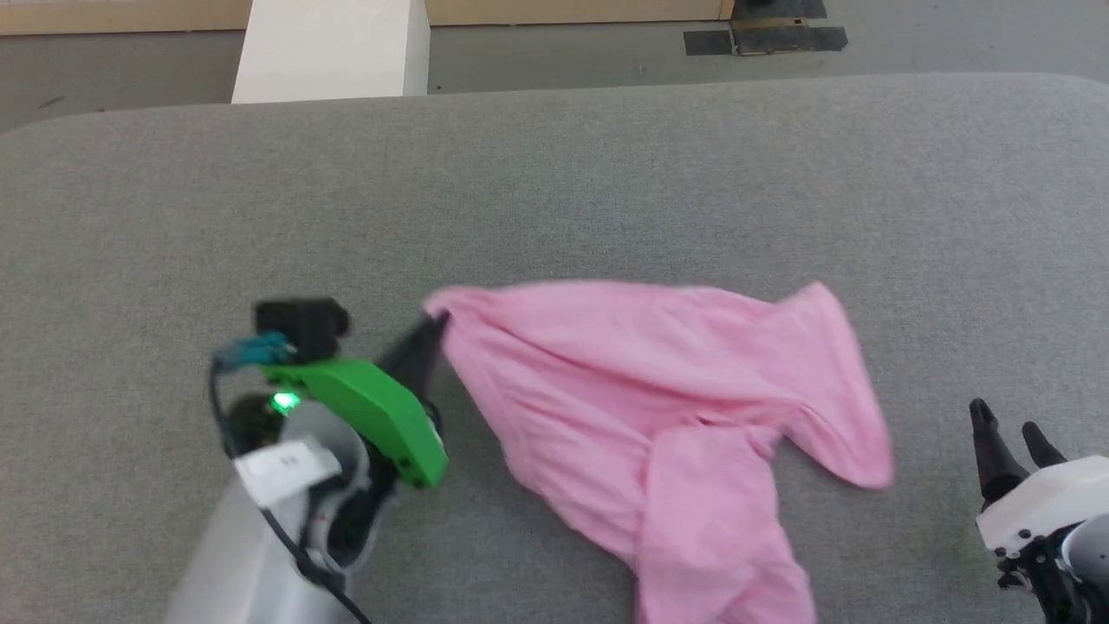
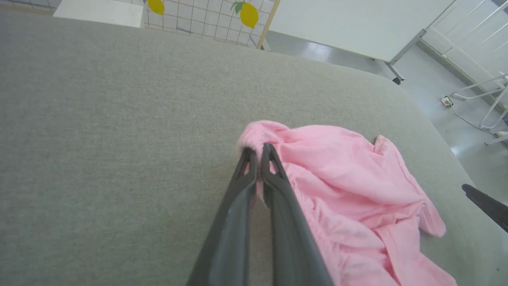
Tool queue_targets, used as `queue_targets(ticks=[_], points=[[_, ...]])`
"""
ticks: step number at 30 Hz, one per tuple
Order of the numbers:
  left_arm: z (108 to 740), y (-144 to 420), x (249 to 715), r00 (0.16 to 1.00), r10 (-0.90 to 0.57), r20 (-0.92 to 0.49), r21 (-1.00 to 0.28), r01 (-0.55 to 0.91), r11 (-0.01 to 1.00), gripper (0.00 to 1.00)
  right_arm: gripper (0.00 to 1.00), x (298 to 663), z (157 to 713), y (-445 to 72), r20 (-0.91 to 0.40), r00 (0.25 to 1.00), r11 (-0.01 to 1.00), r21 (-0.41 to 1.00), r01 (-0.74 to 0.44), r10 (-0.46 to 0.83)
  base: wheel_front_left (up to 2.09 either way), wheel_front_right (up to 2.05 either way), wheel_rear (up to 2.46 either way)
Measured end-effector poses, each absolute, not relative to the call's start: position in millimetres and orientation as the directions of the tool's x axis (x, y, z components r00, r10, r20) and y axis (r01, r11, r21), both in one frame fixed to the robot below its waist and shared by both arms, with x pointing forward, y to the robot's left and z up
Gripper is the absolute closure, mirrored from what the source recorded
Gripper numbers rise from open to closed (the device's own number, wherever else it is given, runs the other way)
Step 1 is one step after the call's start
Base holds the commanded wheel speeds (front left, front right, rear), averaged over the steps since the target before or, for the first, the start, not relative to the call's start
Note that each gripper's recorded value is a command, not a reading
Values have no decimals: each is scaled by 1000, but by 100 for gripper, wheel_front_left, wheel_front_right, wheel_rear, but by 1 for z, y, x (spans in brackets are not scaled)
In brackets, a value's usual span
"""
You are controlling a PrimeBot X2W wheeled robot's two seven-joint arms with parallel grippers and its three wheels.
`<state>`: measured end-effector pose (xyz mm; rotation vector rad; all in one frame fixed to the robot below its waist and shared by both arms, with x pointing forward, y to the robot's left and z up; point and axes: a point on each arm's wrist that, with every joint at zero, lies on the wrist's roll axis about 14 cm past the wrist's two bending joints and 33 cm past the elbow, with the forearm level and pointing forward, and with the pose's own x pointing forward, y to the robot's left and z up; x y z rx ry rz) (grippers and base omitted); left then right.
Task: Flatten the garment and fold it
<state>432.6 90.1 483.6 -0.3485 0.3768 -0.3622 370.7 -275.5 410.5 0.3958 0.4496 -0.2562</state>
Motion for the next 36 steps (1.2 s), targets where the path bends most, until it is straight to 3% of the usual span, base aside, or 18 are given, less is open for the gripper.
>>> queue_targets(ticks=[3, 6, 10, 11, 12, 13, 18, 25, 32, 36], points=[[490, 115, 448, 906, -319, -280, -348, 214, 913, 100, 0, 376, 415, -271, -455, 879, 897, 319, 307, -140, 0, 0, 0], [469, 143, 449, 907, -227, -353, -315, 113, 942, 100, 0, 376, 416, -271, -450, 882, 897, 319, 304, -139, 0, 0, 0], [419, 161, 427, 845, -174, -506, -301, 16, 954, 100, 0, 375, 416, -273, -450, 881, 897, 314, 311, -148, 0, 0, 0], [408, 164, 420, 828, -166, -536, -307, -8, 952, 94, 0, 375, 416, -274, -450, 881, 897, 314, 312, -149, 0, 0, 0], [403, 165, 416, 820, -163, -549, -316, -24, 948, 60, 0, 375, 416, -274, -450, 880, 897, 313, 313, -150, 0, 0, 0], [400, 166, 413, 820, -156, -551, -324, -39, 945, 0, 0, 375, 416, -274, -450, 881, 897, 313, 312, -149, 0, 0, 0], [431, 184, 426, 911, -84, -403, -351, -69, 934, 0, 0, 383, 426, -264, -425, 897, 913, 307, 267, -120, 0, 0, 0], [485, 216, 426, 996, 22, -88, -167, -37, 985, 0, 0, 418, 453, -218, -399, 917, 973, 213, 84, 8, 0, 0, 0], [474, 207, 416, 998, 18, -68, -160, -28, 987, 0, 0, 472, 463, -156, -483, 866, 990, 29, -135, 132, 0, 0, 0], [465, 207, 417, 996, 18, -89, -165, -32, 986, 0, 0, 493, 447, -137, -573, 805, 980, -18, -198, 152, 0, 0, 0]])
